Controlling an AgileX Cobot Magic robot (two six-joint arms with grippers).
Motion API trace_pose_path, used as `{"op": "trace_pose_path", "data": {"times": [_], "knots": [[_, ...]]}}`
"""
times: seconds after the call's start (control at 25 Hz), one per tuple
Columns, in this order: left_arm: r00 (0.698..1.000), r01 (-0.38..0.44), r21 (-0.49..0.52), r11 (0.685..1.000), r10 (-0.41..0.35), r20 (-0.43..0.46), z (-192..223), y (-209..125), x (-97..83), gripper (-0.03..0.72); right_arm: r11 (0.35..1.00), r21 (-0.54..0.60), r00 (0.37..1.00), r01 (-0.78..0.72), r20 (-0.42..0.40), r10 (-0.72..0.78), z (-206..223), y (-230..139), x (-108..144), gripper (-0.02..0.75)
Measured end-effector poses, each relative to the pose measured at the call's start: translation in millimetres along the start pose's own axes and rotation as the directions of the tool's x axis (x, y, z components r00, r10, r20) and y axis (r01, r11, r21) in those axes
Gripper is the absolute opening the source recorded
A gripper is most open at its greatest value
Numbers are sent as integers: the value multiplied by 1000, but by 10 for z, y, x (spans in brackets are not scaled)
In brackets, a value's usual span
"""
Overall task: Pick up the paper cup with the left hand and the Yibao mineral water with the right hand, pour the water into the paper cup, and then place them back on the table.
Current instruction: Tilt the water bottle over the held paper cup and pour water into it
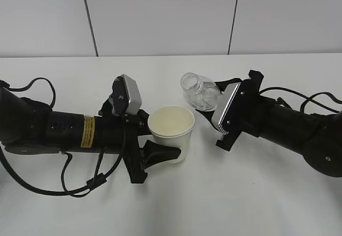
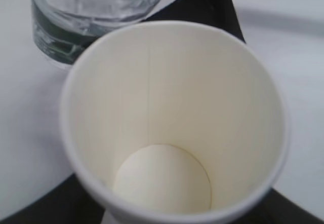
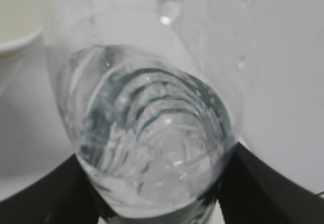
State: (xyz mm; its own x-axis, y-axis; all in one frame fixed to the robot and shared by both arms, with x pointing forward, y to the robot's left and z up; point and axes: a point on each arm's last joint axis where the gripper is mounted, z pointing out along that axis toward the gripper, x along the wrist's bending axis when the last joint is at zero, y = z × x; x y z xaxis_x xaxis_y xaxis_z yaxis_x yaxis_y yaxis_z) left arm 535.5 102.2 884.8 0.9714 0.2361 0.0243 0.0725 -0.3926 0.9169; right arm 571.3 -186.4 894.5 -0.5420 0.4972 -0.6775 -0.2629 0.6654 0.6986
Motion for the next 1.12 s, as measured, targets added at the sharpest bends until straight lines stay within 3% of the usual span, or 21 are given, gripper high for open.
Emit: {"op": "trace_pose_path", "data": {"times": [0.2, 0.6, 1.12], "knots": [[999, -7, -4, 1000, 7, 36, 0, 4, -33, 435, 995, -19, 993, 100, 61, -98, -1, 23, -54, 445], [996, -8, -62, 998, 14, 93, -5, 56, -85, 434, 966, 18, 962, 258, 84, -258, -4, 3, -77, 445], [995, -31, -6, 999, 32, 93, -2, 2, -85, 434, 926, 2, 918, 378, 129, -375, -9, 42, -108, 445]]}}
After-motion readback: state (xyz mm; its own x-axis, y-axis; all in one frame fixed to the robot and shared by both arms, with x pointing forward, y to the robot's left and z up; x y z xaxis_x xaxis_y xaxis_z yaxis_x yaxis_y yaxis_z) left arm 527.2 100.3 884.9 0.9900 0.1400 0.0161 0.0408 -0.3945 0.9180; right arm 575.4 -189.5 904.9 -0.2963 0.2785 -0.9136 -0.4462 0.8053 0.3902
